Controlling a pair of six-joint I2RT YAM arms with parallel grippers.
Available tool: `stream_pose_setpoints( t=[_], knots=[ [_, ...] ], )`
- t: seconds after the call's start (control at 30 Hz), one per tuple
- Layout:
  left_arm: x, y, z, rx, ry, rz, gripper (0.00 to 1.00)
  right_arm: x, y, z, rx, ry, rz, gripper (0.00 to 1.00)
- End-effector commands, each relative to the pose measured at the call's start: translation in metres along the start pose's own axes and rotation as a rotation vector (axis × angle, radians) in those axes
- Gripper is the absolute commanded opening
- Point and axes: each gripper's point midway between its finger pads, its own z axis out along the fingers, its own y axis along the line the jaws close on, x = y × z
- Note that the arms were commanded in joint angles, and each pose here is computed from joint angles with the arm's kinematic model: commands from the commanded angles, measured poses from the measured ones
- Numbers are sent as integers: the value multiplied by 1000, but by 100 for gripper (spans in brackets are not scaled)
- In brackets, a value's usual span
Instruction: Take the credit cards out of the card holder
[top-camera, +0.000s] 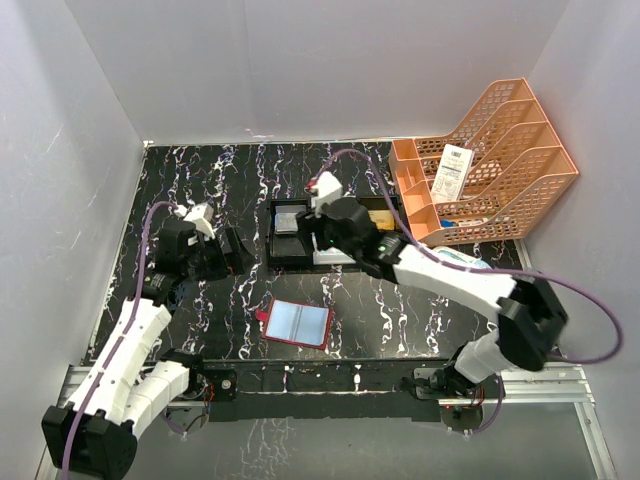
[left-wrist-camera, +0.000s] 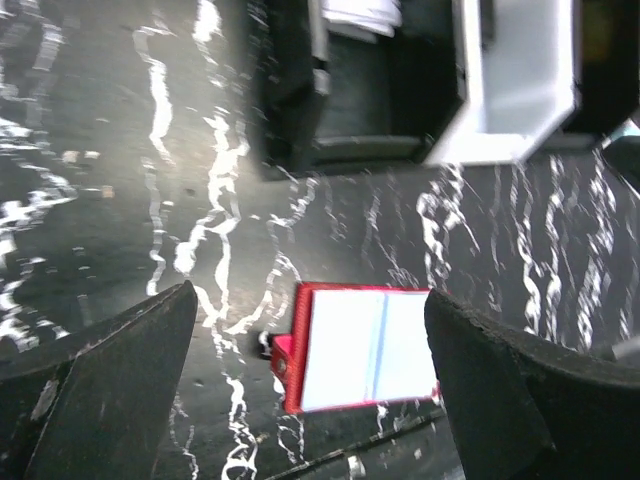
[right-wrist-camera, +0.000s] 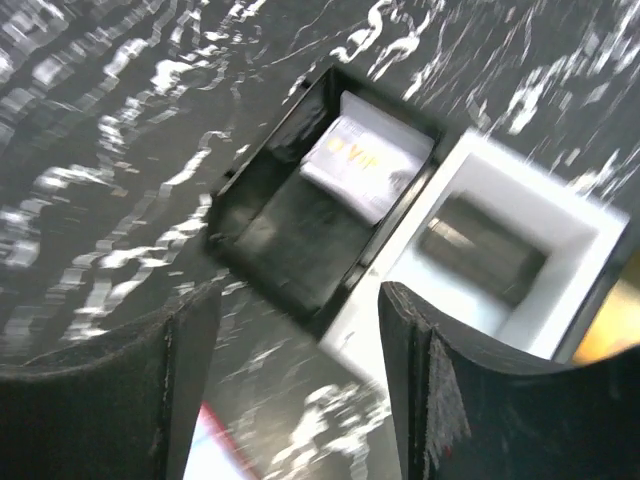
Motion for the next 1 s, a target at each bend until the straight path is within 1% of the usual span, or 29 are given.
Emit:
stream_pose_setpoints(
  t=[0.0,0.03,0.13,0.2,0.27,0.4,0.5,0.6,0.67,0.77,0.87,0.97],
  knots=[
    [27,-49,3,308,170,26,93,23,23,-42,-14,60,697,60],
    [35,-55,4,337,217,17,92,37,34,-50,-50,107,778,60],
    [57,-69,10,364,305,37,90,68,62,-70,-167,169,975,55],
    [76,-77,16,333,354,72,91,90,73,-79,-181,200,1070,52],
    [95,-79,23,298,414,78,90,111,82,-85,-159,254,1127,51],
    [126,-66,34,207,491,59,83,136,99,-91,-144,346,1101,46],
    [141,-42,39,84,522,96,76,147,107,-91,-130,387,1090,41],
    [144,-50,43,110,548,96,66,153,110,-88,-118,392,1106,38],
    [145,-48,46,86,556,106,60,153,113,-86,-134,395,1108,36],
    [150,-42,47,59,575,115,56,163,114,-81,-95,440,1097,35],
    [157,-39,46,54,597,110,51,178,111,-79,-35,482,1084,36],
    [164,-29,46,8,611,92,45,192,109,-80,4,521,1082,36]
  ],
)
